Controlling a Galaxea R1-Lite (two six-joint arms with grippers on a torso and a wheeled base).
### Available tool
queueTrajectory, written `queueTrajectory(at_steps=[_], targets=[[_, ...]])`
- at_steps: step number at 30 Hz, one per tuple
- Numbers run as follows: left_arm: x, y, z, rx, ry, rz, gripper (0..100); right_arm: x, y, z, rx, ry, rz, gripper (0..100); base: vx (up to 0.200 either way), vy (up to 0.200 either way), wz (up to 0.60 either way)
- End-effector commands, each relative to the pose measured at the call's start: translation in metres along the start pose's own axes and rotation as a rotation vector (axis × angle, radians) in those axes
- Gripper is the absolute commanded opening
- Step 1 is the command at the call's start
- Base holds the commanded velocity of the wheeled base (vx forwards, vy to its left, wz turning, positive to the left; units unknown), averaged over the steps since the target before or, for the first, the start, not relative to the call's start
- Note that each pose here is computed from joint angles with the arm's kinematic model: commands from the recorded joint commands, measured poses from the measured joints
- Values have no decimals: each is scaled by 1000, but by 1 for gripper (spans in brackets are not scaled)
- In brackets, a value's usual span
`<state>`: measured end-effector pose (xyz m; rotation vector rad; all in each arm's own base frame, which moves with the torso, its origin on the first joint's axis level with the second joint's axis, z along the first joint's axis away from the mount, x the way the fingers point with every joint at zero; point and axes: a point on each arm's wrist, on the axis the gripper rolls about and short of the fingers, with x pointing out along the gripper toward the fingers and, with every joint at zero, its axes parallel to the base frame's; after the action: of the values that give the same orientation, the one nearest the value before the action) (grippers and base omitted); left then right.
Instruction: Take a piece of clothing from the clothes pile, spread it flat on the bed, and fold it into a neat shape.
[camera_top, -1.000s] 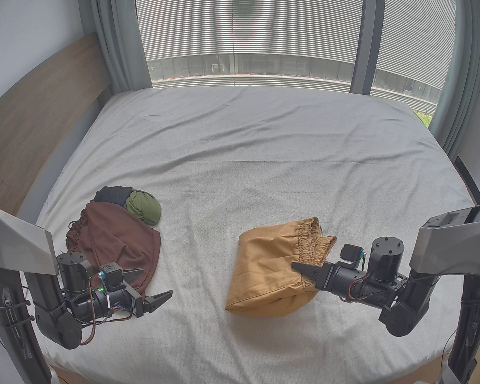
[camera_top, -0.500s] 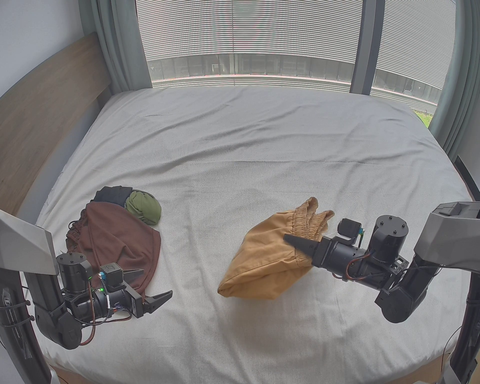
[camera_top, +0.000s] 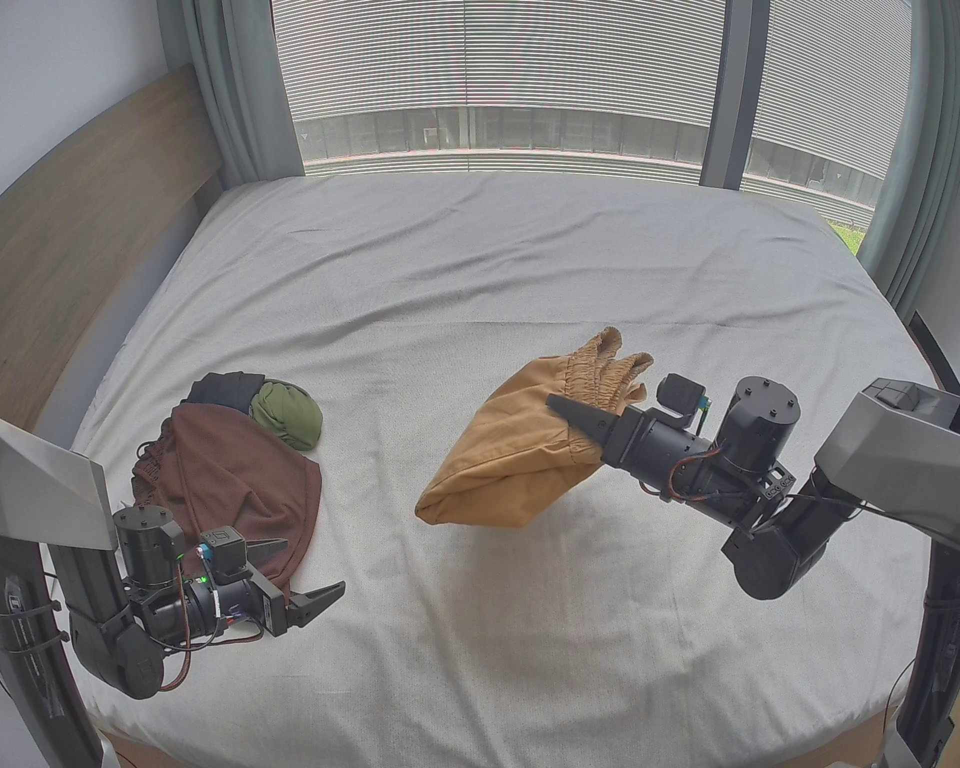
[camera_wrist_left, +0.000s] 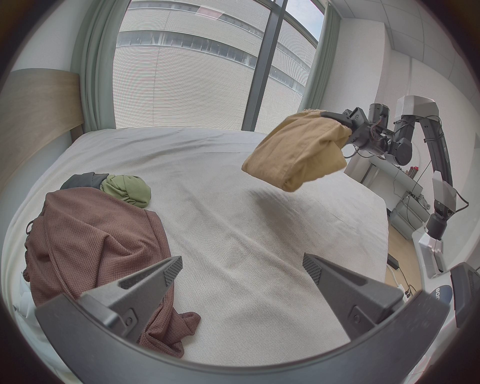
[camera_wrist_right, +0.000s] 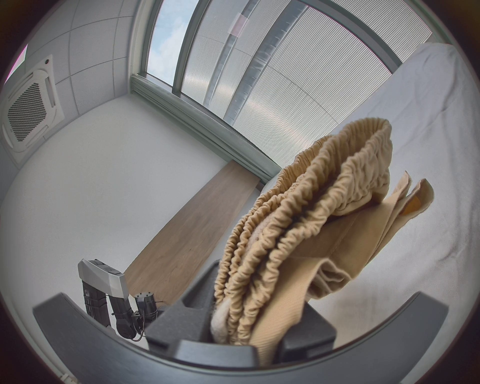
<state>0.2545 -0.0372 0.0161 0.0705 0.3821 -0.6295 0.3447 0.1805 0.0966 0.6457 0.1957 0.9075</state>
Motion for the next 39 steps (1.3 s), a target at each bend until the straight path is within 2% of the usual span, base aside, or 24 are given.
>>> queueTrajectory(at_steps=[1, 12, 21, 28, 34, 39], targets=[[0, 0, -1, -3, 4, -1, 100, 19, -13, 0, -15, -22, 18, 0, 0, 0, 0], [0, 0, -2, -5, 8, 0, 100, 45, -44, 9, -11, -27, -23, 0, 0, 0, 0], [0, 0, -4, -9, 16, -3, 100, 65, -42, 28, -20, -36, -14, 0, 0, 0, 0], [0, -1, -5, -12, 22, -5, 100, 86, -46, 29, -28, -30, -5, 0, 0, 0, 0], [0, -1, -5, -12, 22, -4, 100, 103, -57, 18, -53, -14, 1, 0, 0, 0, 0], [-2, 1, -6, -16, 22, 4, 100, 115, -73, -10, -52, 31, -7, 0, 0, 0, 0]])
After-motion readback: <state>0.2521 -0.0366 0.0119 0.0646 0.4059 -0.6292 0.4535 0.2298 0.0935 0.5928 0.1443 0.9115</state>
